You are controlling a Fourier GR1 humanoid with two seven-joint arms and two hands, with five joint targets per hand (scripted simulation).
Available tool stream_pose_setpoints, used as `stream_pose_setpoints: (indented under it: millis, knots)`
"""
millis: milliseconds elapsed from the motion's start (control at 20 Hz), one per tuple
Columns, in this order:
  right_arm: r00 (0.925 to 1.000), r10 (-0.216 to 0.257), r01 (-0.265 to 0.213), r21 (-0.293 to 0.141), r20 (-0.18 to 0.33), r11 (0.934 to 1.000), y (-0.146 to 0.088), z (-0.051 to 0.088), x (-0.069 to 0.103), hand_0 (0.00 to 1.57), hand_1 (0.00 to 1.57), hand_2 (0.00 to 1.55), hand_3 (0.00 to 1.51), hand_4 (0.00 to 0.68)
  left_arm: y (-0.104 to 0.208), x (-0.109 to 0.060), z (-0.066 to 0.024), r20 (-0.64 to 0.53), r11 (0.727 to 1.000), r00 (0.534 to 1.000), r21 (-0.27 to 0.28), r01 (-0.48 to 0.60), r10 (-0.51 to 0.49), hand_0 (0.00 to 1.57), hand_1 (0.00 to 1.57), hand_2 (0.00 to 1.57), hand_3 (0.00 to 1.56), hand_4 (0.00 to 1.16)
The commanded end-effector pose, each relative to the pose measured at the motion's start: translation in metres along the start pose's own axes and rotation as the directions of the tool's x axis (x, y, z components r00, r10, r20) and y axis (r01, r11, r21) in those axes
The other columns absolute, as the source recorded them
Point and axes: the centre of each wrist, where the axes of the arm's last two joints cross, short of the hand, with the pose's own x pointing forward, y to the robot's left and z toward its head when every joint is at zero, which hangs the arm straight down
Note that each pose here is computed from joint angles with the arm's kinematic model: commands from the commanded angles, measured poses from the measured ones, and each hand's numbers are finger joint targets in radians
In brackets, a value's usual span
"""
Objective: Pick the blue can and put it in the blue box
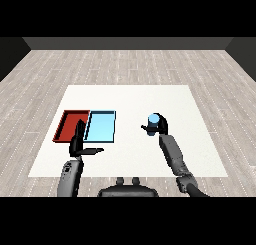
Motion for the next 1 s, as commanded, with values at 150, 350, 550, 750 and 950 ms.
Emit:
stream_pose_setpoints:
  millis: [150, 350, 550, 750, 950]
  knots:
    - [0.9949, -0.016, 0.013, 0.033, 0.1, 0.9994, 0.027, 0.012, 0.012, 1.46, 1.46, 1.48, 1.36, 0.512, -0.009, -0.01, 0.0083, -0.004, 0.998, 1.0, -0.062, 0.012, -0.013, 0.0, 0.0, 0.0, 0.0, 0.0]
    - [0.9922, -0.019, 0.011, 0.069, 0.123, 0.9975, 0.026, 0.002, 0.047, 1.45, 1.45, 1.47, 1.38, 0.532, -0.022, 0.001, 0.0054, -0.031, 0.994, 0.997, -0.09, -0.066, 0.064, 0.0, 0.0, 0.0, 0.0, 0.0]
    - [0.9891, -0.032, 0.019, 0.09, 0.144, 0.9958, 0.034, 0.009, 0.05, 1.45, 1.45, 1.47, 1.36, 0.534, -0.044, 0.001, -0.0126, -0.034, 0.993, 0.998, -0.099, -0.056, 0.053, 0.0, 0.0, 0.0, 0.0, 0.0]
    - [0.9905, -0.033, 0.02, 0.098, 0.134, 0.995, 0.052, 0.031, 0.061, 1.45, 1.45, 1.47, 1.36, 0.534, -0.07, 0.01, -0.0228, -0.048, 0.993, 0.997, -0.101, -0.06, 0.056, 0.0, 0.0, 0.0, 0.0, 0.0]
    - [0.9867, -0.004, -0.016, 0.122, 0.162, 0.9924, 0.04, 0.022, 0.048, 1.45, 1.45, 1.47, 1.34, 0.553, -0.046, -0.018, -0.0311, -0.031, 0.986, 0.995, -0.135, -0.099, 0.095, 0.0, 0.0, 0.0, 0.0, 0.0]
